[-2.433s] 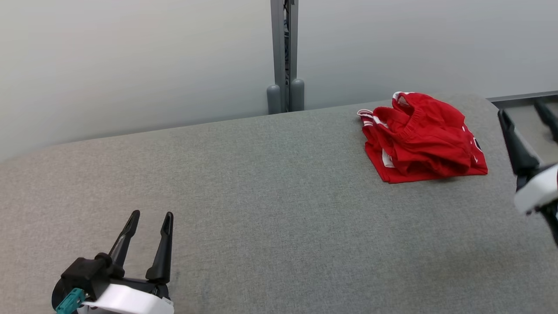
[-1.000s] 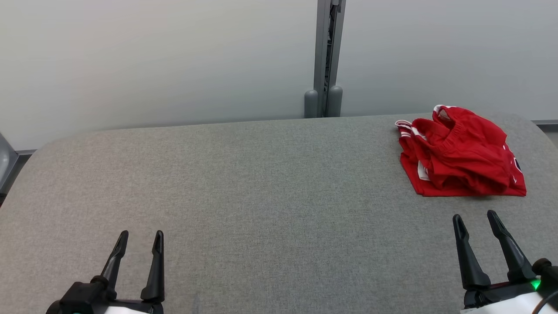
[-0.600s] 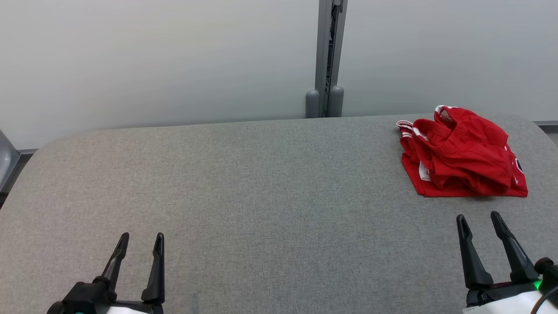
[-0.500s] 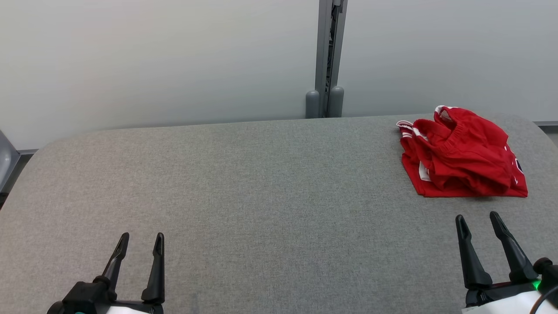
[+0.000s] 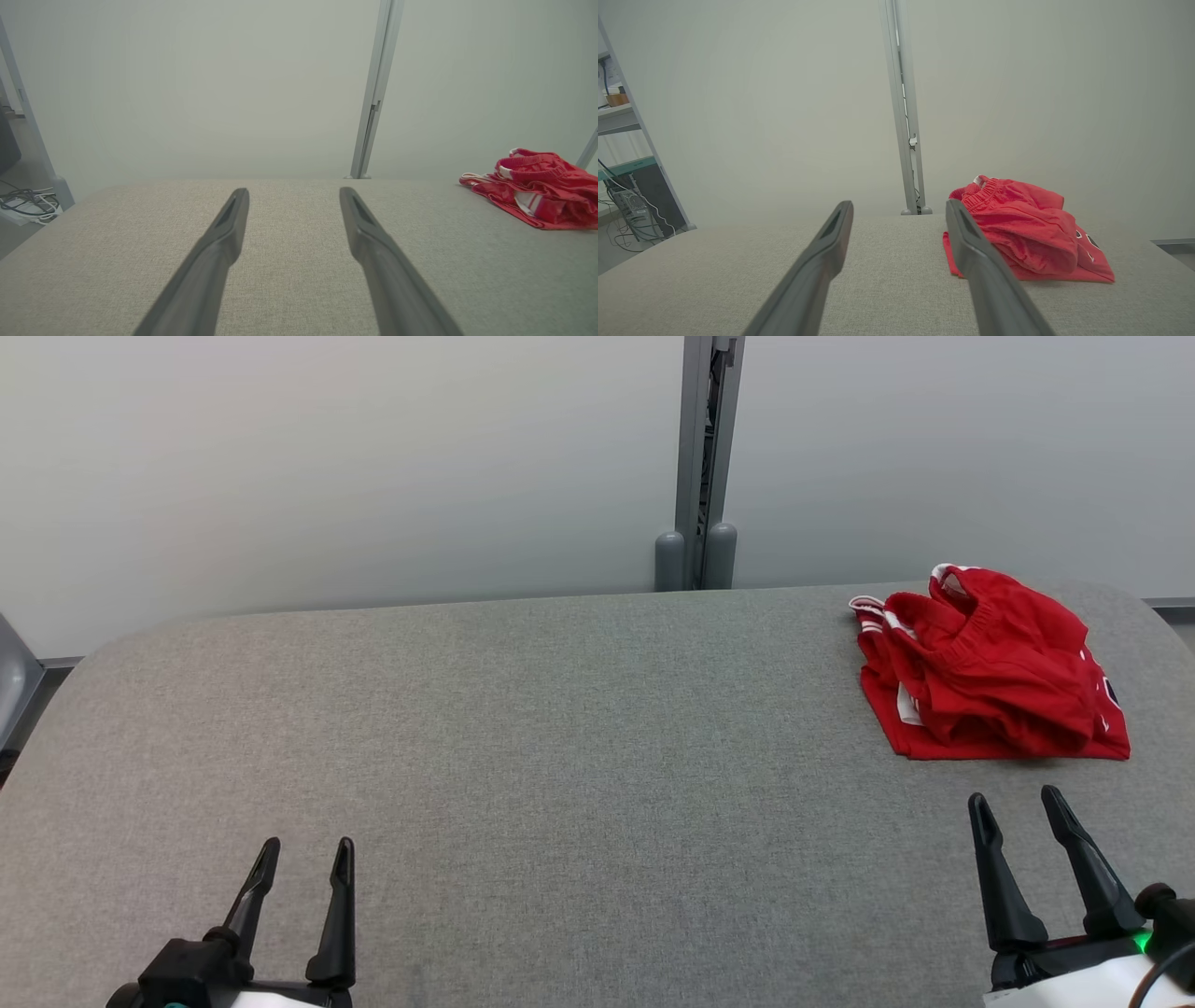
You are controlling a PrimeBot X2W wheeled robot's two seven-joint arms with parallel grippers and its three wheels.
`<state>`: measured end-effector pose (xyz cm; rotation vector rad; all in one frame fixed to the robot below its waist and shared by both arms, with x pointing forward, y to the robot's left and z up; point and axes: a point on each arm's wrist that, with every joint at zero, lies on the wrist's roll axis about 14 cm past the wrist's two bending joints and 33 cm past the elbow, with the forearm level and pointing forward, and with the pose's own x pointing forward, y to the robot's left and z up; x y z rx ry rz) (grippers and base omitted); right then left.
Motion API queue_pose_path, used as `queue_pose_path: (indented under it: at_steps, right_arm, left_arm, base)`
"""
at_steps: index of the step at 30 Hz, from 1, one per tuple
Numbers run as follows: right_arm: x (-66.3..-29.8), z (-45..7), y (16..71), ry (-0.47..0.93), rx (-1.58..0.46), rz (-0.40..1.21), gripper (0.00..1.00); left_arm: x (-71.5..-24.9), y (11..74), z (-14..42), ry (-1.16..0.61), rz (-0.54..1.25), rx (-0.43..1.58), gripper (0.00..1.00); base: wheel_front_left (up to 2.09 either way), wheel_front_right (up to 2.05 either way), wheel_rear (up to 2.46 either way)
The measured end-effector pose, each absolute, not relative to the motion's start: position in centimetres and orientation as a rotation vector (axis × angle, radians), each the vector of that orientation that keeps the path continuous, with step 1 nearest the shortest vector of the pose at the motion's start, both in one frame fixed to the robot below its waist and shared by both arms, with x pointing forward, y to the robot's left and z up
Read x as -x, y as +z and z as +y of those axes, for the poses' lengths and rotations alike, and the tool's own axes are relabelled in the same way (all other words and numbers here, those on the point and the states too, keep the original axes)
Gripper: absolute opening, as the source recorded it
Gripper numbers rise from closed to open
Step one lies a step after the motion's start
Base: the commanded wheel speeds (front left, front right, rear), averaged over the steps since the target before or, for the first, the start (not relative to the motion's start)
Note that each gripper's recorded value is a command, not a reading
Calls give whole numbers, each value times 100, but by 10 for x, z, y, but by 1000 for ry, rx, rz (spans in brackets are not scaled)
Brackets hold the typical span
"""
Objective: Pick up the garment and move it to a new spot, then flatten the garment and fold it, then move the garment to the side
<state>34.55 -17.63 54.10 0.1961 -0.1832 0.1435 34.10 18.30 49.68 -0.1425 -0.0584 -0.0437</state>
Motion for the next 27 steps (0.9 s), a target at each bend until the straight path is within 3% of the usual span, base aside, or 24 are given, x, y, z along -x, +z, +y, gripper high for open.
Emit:
queue_pose_path:
  at_steps: [2, 3, 10, 27]
  right_arm:
    - [-345, -176, 541, 145, -197, -183, 100]
    - [-345, -176, 541, 146, -197, -183, 0]
    - [-336, -169, 510, 136, -240, -86, 0]
    - [-346, -169, 505, 96, -526, -38, 0]
  left_arm:
    - [-341, 495, 182, -45, -54, 143, 100]
    - [-341, 495, 181, -48, -52, 152, 0]
    - [-326, 463, 178, -34, 56, 189, 0]
    - [-328, 461, 204, 82, 84, 488, 0]
  base:
    - [0, 0, 0]
    - [0, 0, 0]
    - [0, 0, 0]
    - [0, 0, 0]
